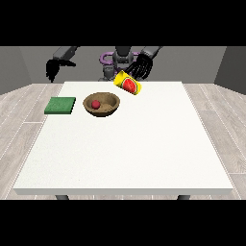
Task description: Pick the cup and pour the ball into the bowl, then pick the bowl and place it on the pad
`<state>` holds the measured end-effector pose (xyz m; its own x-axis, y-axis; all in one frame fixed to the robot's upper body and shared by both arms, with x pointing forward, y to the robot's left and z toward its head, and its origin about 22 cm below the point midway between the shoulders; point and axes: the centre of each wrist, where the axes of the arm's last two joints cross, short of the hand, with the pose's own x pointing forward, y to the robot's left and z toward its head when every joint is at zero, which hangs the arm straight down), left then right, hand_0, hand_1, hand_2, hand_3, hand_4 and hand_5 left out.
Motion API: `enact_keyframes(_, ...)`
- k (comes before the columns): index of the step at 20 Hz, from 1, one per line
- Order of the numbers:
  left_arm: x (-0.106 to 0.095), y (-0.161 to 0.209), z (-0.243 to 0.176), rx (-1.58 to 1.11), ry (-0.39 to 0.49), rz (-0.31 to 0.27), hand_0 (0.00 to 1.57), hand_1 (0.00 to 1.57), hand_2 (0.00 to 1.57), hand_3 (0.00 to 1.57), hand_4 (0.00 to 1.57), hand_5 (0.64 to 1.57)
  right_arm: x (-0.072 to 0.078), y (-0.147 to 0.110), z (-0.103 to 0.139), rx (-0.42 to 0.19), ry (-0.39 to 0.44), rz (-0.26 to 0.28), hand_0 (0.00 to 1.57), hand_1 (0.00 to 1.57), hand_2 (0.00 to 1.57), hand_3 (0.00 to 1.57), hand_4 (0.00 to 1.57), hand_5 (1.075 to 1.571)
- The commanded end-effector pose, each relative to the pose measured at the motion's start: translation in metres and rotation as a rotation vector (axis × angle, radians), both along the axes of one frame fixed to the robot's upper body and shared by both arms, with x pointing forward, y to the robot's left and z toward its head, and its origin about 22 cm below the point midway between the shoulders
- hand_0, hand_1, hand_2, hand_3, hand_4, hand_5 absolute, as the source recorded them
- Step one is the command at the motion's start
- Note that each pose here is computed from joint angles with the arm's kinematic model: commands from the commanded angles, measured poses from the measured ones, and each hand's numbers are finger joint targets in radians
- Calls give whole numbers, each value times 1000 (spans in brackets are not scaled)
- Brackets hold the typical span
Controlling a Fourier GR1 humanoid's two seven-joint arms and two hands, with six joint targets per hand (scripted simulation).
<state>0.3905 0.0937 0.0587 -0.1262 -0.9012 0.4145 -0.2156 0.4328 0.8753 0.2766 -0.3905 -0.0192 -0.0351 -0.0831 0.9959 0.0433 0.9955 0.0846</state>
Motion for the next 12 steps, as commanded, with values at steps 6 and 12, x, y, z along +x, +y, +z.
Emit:
enact_keyframes(6, -32, 34, -6, -761, 5, -160, 0, 0, 0, 0, 0, 1563, 39, 71, 10, 4, -79, -38, 0, 0, 0, 0, 252, 1571)
enact_keyframes(12, -48, 58, -31, -873, 27, -340, 0, 0, 0, 0, 0, 1564, 51, 98, 7, 49, -38, -118, 0, 0, 0, 0, 319, 1570)
